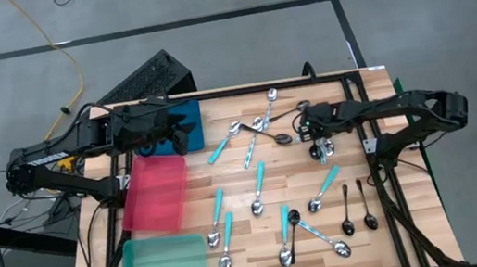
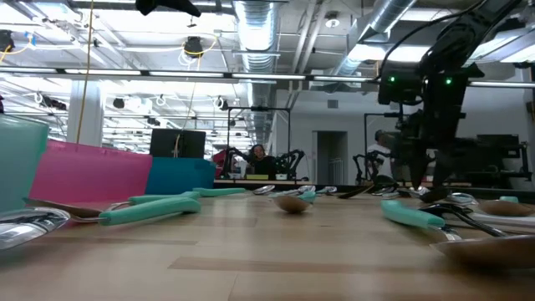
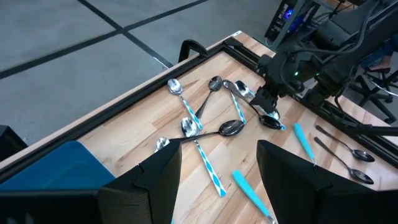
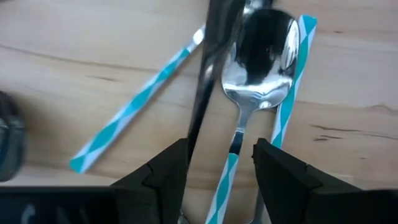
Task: Sort silverware by color (type)
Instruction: Put the blue patterned spoon into the blue bin
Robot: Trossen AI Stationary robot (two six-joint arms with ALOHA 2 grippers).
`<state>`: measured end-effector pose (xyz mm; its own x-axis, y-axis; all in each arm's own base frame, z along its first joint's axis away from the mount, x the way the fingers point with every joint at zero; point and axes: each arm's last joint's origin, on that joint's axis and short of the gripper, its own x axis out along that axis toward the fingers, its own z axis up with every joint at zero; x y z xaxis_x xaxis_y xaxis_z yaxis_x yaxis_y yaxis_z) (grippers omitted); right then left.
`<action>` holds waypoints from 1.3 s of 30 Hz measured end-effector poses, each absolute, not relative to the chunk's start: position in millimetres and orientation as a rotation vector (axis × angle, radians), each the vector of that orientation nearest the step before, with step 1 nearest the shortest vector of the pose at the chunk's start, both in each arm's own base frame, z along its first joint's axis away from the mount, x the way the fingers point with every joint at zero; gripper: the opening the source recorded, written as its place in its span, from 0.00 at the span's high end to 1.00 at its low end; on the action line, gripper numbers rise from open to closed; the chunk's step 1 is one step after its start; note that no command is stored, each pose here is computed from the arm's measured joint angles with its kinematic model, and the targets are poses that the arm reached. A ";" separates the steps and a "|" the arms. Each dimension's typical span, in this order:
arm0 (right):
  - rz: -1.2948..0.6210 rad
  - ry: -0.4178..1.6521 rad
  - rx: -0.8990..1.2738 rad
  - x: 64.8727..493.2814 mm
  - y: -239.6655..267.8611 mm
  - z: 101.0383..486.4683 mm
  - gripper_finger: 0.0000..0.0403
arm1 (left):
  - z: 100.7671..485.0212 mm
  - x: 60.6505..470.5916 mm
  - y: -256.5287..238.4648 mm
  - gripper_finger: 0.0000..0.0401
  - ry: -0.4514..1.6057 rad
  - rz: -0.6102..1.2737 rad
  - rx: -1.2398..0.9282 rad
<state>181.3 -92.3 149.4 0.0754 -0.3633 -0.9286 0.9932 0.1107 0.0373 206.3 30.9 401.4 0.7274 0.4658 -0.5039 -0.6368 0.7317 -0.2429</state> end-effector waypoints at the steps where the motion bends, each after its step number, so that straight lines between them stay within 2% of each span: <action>1: -1.250 0.955 0.879 182.1 -92.6 146.4 0.50 | 401.4 206.3 30.9 0.52 0.433 0.628 -0.422; 10: -1.243 1.006 0.871 190.4 -94.0 131.3 0.50 | 401.3 206.1 30.8 0.52 0.433 0.629 -0.424; 17: -1.238 1.008 0.898 189.4 -95.4 131.6 0.54 | 400.1 205.3 30.7 0.52 0.449 0.631 -0.421; 21: -1.238 1.010 0.905 188.9 -95.9 131.5 0.61 | 400.1 205.3 30.7 0.52 0.448 0.632 -0.421; 31: -1.220 1.022 0.927 189.0 -95.0 131.0 0.87 | 400.1 205.3 30.8 0.52 0.448 0.632 -0.421; 34: -1.214 1.026 0.933 189.0 -94.8 131.0 0.91 | 400.1 205.3 30.7 0.52 0.448 0.632 -0.421; 39: -1.207 1.024 0.947 189.7 -94.8 131.3 0.91 | 400.1 205.3 30.7 0.52 0.448 0.632 -0.421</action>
<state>189.7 -94.8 131.3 0.0647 -0.2681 -0.9612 0.9921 0.1211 0.0330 205.3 30.7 400.1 0.7188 0.4648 -0.5170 -0.6416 0.7300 -0.2357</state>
